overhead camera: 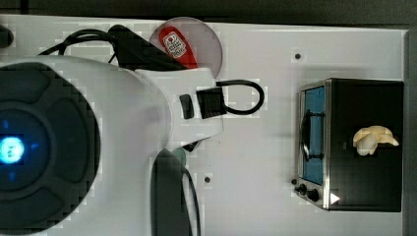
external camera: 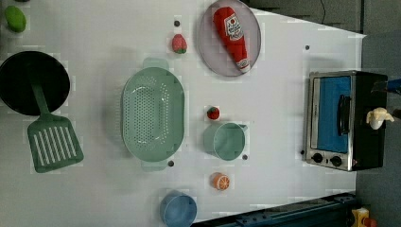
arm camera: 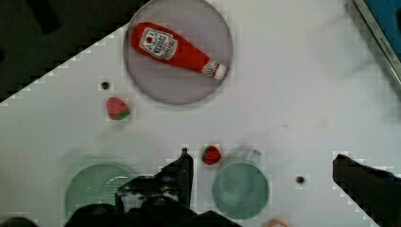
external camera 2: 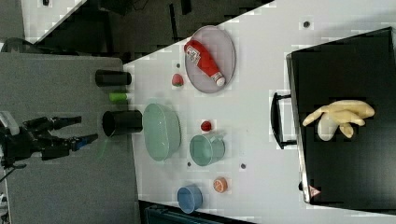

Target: Pick banana from table and place on oven.

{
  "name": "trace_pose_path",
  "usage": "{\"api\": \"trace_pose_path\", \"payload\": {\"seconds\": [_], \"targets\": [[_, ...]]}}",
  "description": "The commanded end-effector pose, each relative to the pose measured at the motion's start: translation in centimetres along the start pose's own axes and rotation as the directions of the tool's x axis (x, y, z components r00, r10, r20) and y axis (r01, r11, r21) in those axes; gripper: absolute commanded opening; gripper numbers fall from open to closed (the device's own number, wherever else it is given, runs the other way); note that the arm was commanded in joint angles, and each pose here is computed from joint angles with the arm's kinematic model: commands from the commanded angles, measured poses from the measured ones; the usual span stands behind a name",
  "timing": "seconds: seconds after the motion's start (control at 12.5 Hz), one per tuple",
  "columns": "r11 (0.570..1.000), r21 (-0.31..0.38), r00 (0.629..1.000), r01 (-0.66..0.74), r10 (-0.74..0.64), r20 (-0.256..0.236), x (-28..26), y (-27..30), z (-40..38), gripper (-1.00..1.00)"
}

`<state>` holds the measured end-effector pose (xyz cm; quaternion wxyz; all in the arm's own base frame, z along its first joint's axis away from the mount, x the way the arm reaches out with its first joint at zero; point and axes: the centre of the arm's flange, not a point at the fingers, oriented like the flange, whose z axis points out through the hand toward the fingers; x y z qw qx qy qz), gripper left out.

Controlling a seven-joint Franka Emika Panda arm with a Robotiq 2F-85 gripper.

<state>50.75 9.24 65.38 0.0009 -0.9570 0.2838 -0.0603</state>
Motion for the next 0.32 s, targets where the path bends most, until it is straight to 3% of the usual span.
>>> {"api": "trace_pose_path", "payload": {"seconds": [0.08,0.32], "targets": [[0.97,-0.102,0.969,-0.222,0.231,0.087,5.5,6.54,5.16,1.0],[0.969,-0.106,0.969,-0.222,0.231,0.091,5.59,6.46,5.5,1.0]]}}
